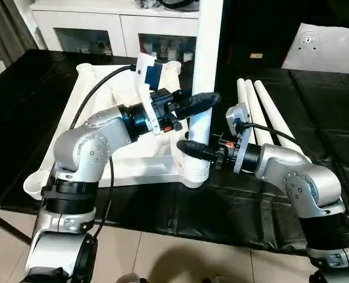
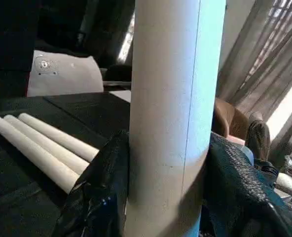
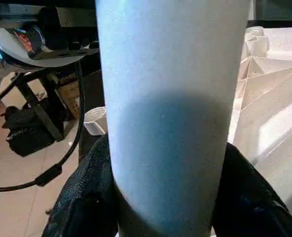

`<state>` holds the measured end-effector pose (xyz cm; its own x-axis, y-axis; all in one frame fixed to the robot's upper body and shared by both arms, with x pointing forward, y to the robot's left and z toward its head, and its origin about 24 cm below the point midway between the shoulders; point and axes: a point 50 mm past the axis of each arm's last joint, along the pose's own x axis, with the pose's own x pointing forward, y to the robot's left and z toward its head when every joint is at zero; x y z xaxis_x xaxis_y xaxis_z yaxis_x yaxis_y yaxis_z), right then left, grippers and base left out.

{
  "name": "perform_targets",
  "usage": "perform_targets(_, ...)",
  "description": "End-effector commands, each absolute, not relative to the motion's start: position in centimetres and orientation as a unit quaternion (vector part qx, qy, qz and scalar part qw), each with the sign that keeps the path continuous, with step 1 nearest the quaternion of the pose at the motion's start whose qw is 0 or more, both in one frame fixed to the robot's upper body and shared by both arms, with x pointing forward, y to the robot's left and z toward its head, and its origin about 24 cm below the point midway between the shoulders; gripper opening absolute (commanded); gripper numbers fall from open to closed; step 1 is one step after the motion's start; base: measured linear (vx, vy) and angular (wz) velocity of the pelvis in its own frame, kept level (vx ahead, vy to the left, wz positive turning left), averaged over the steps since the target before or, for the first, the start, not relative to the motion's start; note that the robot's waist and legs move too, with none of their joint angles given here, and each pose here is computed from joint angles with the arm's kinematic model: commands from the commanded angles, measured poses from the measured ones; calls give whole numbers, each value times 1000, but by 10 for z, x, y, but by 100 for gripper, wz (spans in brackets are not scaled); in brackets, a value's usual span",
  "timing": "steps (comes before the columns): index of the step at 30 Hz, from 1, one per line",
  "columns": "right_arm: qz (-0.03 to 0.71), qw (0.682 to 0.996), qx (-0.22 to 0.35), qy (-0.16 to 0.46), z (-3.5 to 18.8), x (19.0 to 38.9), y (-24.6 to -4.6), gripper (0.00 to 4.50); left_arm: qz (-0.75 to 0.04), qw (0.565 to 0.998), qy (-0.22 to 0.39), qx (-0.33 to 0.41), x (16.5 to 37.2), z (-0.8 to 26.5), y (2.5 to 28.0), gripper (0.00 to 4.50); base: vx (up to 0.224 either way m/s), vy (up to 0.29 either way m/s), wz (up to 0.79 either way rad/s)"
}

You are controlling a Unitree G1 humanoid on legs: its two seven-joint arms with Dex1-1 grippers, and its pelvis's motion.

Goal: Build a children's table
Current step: Insert table leg to table base

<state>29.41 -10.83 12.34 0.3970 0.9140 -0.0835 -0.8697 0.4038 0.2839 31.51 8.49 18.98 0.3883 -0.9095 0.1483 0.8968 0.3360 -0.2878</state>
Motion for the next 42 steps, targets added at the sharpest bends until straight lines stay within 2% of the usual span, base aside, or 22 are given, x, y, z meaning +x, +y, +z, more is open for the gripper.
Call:
perform_targets(1,538,832,88,103,128,295,-108,193,-573,801,12,-171,309,195,80,182,0,0,0)
perform_targets(7,520,846,69,91,130,298,-110,193,-546,822,4,-161,315,197,81,182,0,0,0)
perform_targets(8,515,849,71,89,131,299,-110,263,-540,827,3,-157,317,197,81,182,0,0,0)
perform_targets(10,487,866,86,76,135,304,-111,264,-506,850,6,-146,324,198,82,182,0,0,0)
perform_targets(13,463,880,76,67,137,307,-110,302,-471,873,10,-129,329,198,82,182,0,0,0)
perform_targets(18,424,900,78,69,136,310,-105,335,-442,889,13,-119,330,197,78,182,0,0,0)
perform_targets(23,390,911,95,92,131,309,-88,335,-409,906,4,-109,333,199,70,182,0,0,0)
perform_targets(32,319,931,116,136,117,312,-74,252,-378,923,-4,-74,336,201,69,182,0,0,0)
perform_targets(36,315,931,120,142,118,312,-71,212,-375,924,-6,-75,336,201,68,182,0,0,0)
perform_targets(42,299,934,127,149,116,314,-66,195,-374,924,-8,-73,335,202,66,182,0,0,0)
